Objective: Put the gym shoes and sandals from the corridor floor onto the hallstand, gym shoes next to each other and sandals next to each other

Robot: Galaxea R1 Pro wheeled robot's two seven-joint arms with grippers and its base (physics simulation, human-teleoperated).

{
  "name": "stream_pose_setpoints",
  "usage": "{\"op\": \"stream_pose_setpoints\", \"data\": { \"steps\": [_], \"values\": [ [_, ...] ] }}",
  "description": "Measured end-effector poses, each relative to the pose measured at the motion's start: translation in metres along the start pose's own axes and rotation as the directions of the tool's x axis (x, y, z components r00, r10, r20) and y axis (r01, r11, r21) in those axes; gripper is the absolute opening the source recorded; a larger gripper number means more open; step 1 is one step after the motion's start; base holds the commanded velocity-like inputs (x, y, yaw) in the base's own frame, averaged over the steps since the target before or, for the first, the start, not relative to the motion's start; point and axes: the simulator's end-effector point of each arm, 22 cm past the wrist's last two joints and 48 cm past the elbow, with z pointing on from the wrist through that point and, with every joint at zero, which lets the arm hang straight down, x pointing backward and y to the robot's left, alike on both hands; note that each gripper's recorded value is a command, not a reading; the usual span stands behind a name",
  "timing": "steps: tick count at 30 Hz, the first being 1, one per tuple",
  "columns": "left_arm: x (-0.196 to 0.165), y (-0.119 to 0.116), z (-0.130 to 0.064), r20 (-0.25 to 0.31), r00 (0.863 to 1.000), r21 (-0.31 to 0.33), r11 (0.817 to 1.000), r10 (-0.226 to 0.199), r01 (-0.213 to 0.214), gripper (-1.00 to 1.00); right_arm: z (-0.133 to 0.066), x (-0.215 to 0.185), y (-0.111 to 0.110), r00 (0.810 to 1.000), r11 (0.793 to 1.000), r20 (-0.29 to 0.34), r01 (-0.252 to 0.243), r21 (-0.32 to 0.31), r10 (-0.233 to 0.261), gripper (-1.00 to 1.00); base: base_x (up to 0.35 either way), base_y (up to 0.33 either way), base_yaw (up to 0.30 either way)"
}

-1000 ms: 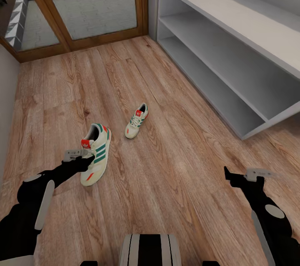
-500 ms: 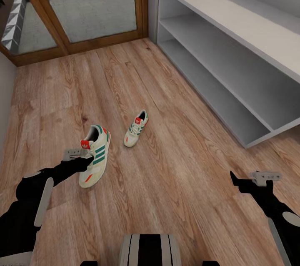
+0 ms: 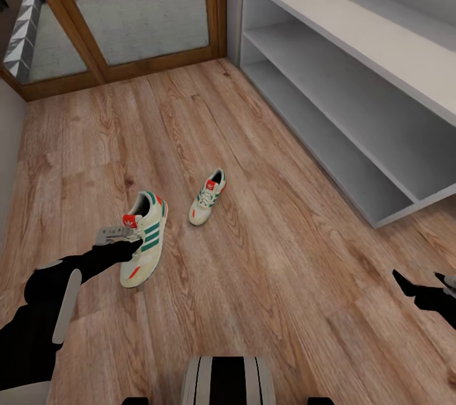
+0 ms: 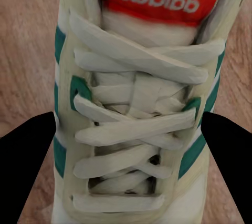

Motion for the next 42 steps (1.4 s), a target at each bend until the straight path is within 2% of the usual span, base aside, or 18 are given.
{"op": "stream_pose_setpoints", "data": {
  "steps": [7, 10, 33, 42],
  "values": [
    [0.001, -0.001, 0.001, -0.002, 1.0, 0.0, 1.0, 0.0, 0.0, -1.0, 0.008, 0.008, 0.02, 1.0, 1.0, -0.01, -0.017, -0.015, 0.016, 1.0, 0.0, 0.0, 0.234],
    [0.002, -0.001, 0.002, -0.004, 1.0, 0.001, 1.0, -0.001, 0.001, -1.0, 0.01, 0.01, 0.019, 1.0, 1.0, -0.014, -0.019, 0.01, 0.02, 1.0, 0.0, 0.0, 0.262],
    [0.009, -0.002, 0.006, -0.017, 1.0, 0.003, 1.0, -0.002, 0.002, -1.0, 0.015, 0.018, 0.019, 0.999, 0.999, -0.033, -0.008, 0.043, 0.009, 1.0, 0.0, 0.0, 0.267],
    [0.011, -0.001, 0.008, -0.023, 1.0, 0.003, 1.0, -0.004, 0.004, -1.0, 0.016, 0.021, 0.019, 0.999, 0.999, -0.04, -0.006, 0.045, 0.008, 1.0, 0.0, 0.0, 0.141]
  ]
}}
